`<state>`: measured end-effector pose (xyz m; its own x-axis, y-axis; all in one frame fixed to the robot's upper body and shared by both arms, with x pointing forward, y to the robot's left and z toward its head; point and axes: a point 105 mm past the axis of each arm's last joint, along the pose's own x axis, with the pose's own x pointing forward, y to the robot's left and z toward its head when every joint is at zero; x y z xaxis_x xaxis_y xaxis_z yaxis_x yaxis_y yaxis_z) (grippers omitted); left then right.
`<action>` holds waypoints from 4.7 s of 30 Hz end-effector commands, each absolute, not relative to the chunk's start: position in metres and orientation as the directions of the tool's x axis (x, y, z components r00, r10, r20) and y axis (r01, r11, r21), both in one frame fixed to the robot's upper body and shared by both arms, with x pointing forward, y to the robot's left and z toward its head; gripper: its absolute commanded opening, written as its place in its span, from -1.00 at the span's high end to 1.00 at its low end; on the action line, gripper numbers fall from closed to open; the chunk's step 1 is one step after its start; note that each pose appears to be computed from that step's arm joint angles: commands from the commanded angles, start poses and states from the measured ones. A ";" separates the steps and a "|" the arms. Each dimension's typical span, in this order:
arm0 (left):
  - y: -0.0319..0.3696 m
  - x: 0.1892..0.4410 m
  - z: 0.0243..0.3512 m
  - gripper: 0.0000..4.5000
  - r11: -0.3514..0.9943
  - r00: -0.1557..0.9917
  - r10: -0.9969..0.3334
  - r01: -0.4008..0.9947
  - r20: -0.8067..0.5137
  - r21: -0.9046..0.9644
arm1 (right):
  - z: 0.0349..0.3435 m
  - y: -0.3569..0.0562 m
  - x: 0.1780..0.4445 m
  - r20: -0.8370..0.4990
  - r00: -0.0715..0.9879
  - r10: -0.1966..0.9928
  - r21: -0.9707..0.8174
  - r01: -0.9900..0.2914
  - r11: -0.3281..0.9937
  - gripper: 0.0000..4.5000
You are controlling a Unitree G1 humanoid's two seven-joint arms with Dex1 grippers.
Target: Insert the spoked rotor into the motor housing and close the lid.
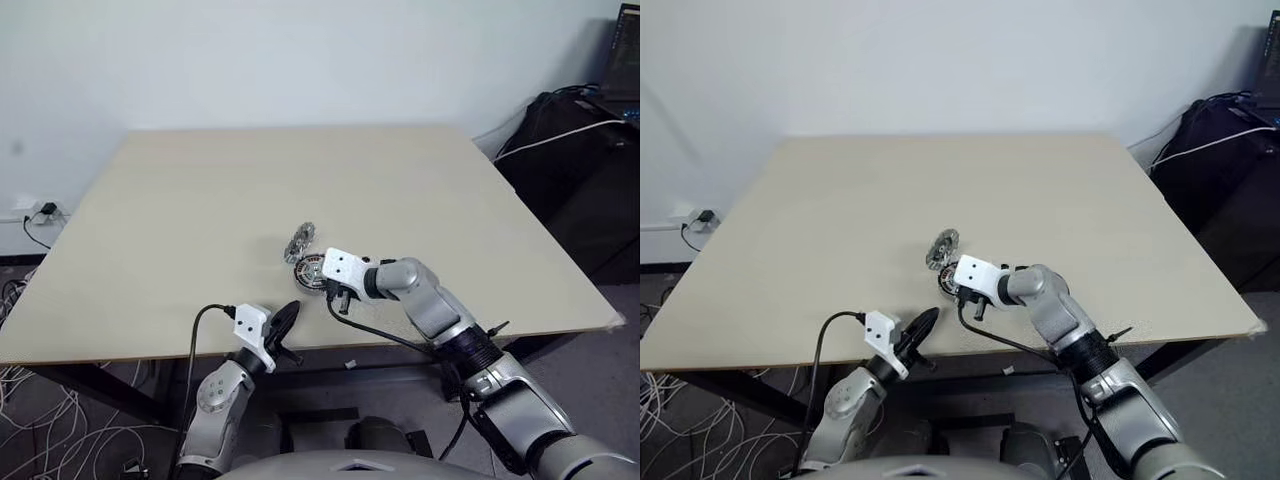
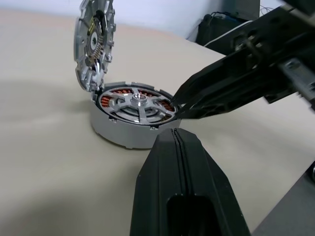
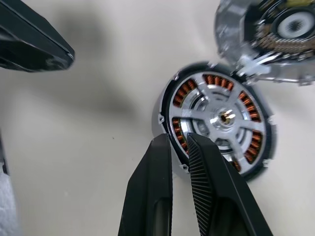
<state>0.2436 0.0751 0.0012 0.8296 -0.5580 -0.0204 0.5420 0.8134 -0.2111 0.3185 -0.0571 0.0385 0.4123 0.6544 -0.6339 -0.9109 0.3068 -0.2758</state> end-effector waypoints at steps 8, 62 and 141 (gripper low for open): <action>0.069 0.250 0.017 1.00 0.793 0.814 -0.580 0.572 0.028 -0.208 | 0.051 -0.068 0.300 -0.629 0.426 0.650 -0.377 -0.899 0.224 0.71; 0.064 0.244 0.039 1.00 0.806 0.834 -0.551 0.542 0.031 -0.240 | 0.036 -0.041 0.338 -0.718 0.283 0.636 -0.348 -0.937 0.024 -0.68; 0.060 0.245 0.036 1.00 0.792 0.828 -0.560 0.539 0.012 -0.288 | 0.042 -0.061 0.292 -0.682 0.396 0.614 -0.307 -0.918 0.252 0.73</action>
